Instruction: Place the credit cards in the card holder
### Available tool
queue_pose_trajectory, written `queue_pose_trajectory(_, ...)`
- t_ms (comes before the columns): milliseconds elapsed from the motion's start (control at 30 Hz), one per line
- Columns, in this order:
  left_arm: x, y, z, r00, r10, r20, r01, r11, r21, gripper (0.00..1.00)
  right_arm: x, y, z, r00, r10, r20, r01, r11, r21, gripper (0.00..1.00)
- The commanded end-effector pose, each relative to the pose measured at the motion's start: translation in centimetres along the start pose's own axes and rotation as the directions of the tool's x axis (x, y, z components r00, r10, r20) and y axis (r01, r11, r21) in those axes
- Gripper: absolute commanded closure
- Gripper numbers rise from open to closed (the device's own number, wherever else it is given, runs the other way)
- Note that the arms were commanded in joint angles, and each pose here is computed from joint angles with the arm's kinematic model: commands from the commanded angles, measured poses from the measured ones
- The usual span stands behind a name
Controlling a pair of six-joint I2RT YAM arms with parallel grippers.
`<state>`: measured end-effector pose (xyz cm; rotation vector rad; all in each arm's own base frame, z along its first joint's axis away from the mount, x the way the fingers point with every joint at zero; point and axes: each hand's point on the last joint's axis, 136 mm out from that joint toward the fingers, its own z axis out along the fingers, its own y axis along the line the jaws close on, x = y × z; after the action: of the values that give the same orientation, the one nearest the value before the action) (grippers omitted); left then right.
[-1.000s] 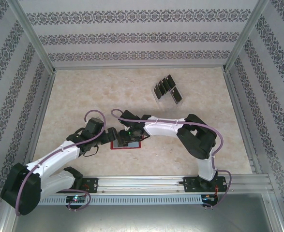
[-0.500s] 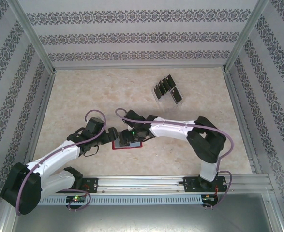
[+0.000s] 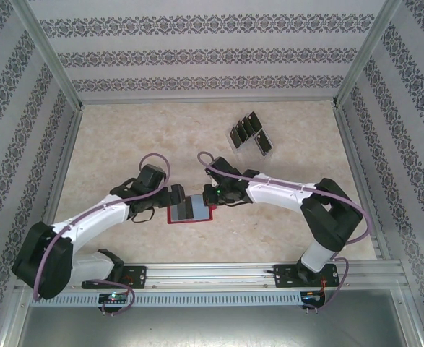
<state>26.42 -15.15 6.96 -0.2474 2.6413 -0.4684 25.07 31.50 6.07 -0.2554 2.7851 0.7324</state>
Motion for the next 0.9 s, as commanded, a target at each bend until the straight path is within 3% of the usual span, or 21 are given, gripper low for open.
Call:
queue_pose_trajectory(0, 0.5, -1.4, 0.2, 0.998, 0.053, -0.03, -0.053, 0.999, 0.011, 0.0, 0.6, -0.7, 1.6, 1.0, 0.019, -0.011, -0.019, 1.0, 0.0, 1.0)
queue_pose_trajectory(533, 2.9, -3.3, 3.7, 0.982, 0.158, -0.107, -0.166, 0.983, -0.074, 0.0, 2.6, -3.4, 3.5, 0.996, 0.08, -0.032, -0.08, 0.997, 0.012, 1.0)
queue_pose_trajectory(867, 3.3, -2.1, 4.7, 0.976, 0.176, -0.129, -0.195, 0.97, -0.149, 0.0, 3.0, -3.6, 3.7, 0.996, 0.085, -0.041, -0.085, 0.996, 0.016, 1.0)
